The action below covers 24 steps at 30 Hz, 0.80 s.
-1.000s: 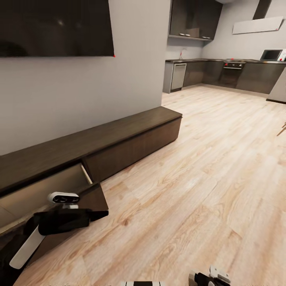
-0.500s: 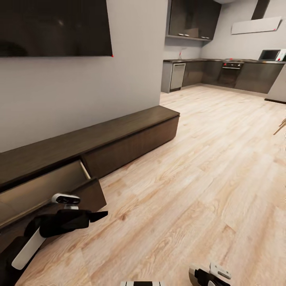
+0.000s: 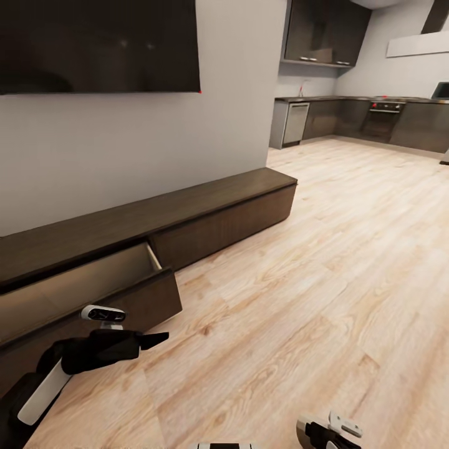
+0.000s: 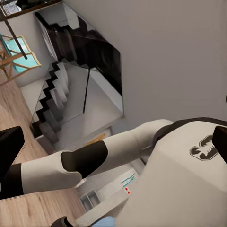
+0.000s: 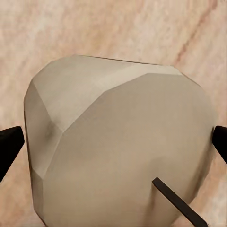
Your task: Place each of the two pumpkins and all three candles from the living room inside a cabinet in the living room (use any cabinet), then make sure every cabinet is closed, and position the cauldron so it is next to a table in the living room.
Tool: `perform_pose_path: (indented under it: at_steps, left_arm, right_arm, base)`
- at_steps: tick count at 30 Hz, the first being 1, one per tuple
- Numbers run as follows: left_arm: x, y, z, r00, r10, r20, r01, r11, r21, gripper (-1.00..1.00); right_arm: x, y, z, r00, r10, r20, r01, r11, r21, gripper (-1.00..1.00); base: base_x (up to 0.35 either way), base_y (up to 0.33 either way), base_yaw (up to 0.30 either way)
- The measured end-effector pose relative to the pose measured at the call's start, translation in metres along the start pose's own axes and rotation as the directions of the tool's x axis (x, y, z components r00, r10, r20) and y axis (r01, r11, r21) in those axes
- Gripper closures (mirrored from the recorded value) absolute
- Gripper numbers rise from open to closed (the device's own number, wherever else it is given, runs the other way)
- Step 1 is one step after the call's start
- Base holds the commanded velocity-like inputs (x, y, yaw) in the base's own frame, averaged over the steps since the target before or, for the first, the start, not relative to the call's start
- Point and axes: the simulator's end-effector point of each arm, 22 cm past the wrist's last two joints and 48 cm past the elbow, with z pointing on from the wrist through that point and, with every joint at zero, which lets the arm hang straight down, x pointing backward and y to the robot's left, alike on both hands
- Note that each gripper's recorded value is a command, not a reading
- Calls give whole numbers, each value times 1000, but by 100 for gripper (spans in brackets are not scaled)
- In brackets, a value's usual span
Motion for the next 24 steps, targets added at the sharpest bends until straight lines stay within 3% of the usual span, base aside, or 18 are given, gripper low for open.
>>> perform_pose_path:
  at_steps: [8,17,24]
  left_arm:
    - [-1,-6,2,1000,15,-3,-15,1000,3,-100]
    - [1,-23,9,999,51,-18,-51,999,9,-100]
    - [2,-36,14,996,80,-30,-80,997,16,-100]
  right_arm:
    - [-7,3,-4,1000,2,16,-2,1000,-7,100]
    - [-24,7,-14,999,6,53,-5,1000,-22,100]
    - [-38,11,-22,997,8,83,-5,999,-34,100]
  base:
    - [-1,0,206]
    - [0,0,49]
    - [0,0,206]
